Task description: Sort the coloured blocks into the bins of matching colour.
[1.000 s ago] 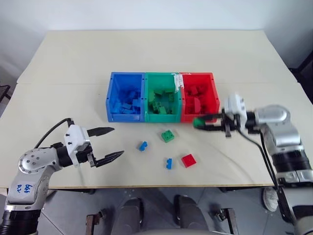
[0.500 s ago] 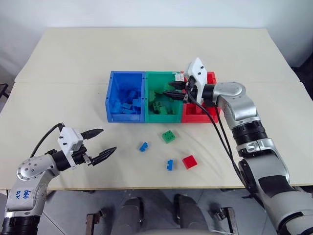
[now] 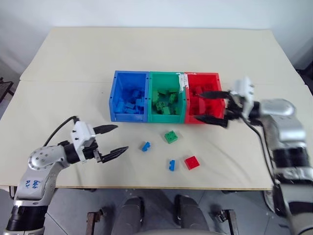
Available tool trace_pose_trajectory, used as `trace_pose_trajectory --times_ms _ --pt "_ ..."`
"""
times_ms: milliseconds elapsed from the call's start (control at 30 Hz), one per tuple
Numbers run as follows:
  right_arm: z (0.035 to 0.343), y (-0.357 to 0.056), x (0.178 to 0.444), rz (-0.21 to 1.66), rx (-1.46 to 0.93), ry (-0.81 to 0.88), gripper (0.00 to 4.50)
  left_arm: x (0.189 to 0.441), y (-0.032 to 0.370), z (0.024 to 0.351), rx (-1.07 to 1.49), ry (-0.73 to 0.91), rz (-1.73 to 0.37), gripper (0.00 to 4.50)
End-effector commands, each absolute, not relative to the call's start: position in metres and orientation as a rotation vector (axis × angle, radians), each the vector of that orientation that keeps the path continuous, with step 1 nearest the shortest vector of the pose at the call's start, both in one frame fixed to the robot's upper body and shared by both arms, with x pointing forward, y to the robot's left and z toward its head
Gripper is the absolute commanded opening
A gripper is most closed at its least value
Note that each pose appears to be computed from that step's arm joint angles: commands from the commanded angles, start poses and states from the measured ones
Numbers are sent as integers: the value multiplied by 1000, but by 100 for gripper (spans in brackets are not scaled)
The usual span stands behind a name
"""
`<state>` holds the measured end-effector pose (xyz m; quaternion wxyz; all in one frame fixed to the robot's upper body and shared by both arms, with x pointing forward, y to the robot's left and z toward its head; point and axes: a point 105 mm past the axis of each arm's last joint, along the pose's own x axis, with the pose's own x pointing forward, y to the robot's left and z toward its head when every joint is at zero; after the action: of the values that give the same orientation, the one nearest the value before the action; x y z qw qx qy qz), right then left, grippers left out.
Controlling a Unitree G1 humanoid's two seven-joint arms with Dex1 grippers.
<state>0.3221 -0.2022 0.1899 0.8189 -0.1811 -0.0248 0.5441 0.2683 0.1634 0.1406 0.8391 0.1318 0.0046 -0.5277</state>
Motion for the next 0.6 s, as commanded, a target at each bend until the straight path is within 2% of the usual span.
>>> trace_pose_trajectory --times_ms 33,167,267,400,600 --pt "194 -246 296 1104 -495 -89 446 262 150 142 295 29 -1248 450" --pt "164 -295 265 1013 -515 45 446 262 147 142 319 45 -1321 450" --pt "157 -311 255 945 -550 46 446 263 148 144 332 45 -1338 450" --pt "149 -301 249 992 -514 70 446 265 157 143 325 68 -1315 450" --pt "154 -255 257 1141 -449 36 446 269 177 140 341 58 -1243 450"
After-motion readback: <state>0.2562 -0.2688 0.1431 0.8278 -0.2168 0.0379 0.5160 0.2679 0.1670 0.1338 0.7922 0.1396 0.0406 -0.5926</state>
